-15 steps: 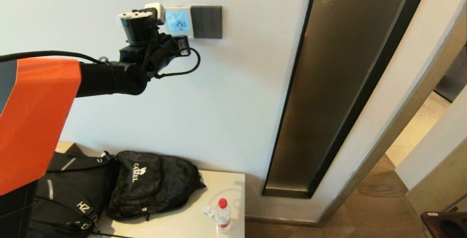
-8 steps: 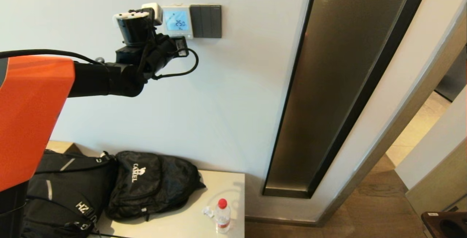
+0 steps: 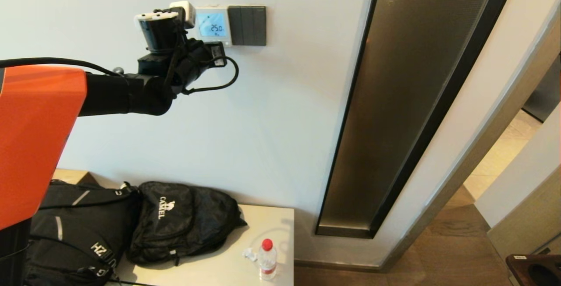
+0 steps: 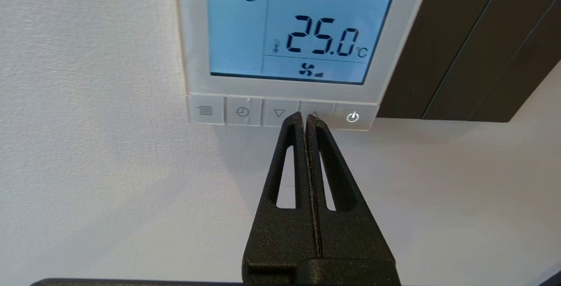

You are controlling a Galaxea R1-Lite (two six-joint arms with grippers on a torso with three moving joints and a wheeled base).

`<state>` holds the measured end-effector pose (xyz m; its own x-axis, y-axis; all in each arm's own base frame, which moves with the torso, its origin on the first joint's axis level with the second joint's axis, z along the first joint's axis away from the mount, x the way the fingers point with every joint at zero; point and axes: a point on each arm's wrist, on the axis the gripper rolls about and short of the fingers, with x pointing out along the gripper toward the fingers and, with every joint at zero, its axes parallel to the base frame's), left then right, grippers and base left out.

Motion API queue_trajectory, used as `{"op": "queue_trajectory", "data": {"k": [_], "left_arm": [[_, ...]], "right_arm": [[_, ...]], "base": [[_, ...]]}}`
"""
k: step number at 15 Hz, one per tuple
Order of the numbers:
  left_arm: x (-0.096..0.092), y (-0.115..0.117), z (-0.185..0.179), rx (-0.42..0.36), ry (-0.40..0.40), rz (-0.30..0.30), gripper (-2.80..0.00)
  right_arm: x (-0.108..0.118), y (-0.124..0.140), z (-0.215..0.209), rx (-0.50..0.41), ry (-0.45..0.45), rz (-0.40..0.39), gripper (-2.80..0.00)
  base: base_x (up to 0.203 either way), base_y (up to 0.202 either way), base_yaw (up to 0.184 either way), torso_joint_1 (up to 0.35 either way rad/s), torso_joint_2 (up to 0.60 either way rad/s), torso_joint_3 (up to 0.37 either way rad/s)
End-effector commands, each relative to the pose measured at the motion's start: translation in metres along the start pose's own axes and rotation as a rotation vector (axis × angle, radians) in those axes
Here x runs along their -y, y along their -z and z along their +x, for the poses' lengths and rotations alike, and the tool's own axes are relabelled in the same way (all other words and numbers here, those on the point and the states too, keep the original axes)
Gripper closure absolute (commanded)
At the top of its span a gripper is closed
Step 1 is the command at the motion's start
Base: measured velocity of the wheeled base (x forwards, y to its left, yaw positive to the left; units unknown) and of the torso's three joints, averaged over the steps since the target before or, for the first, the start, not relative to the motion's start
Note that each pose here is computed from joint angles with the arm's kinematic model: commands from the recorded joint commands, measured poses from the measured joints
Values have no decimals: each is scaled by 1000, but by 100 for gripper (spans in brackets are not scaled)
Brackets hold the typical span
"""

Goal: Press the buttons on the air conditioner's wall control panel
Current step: Press the temperature increase button

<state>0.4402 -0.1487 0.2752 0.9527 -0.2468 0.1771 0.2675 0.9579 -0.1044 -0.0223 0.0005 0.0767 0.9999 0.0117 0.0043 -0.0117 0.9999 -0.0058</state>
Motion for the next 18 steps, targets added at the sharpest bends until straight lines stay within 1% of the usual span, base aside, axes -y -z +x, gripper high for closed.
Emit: {"op": "queue_trajectory", "data": {"k": [1,6,8,15,18], "left_arm": [[0,4,4,-1,1,-1,0],[0,14,11,-11,2,0,0],[0,15,12,-10,1,0,0],[-1,1,0,12,-1,-3,0],[-1,-1,-5,19,0,-3,0]], "right_arm": [[0,0,0,0,-1,0,0],[0,0,0,0,-1,0,0],[0,0,0,0,-1,0,0],[0,0,0,0,-1,0,0],[0,0,0,-1,1,0,0]], "base": [[0,0,0,0,0,0],[0,0,0,0,0,0],[0,0,0,0,0,0],[0,0,0,0,0,0],[0,0,0,0,0,0]]}}
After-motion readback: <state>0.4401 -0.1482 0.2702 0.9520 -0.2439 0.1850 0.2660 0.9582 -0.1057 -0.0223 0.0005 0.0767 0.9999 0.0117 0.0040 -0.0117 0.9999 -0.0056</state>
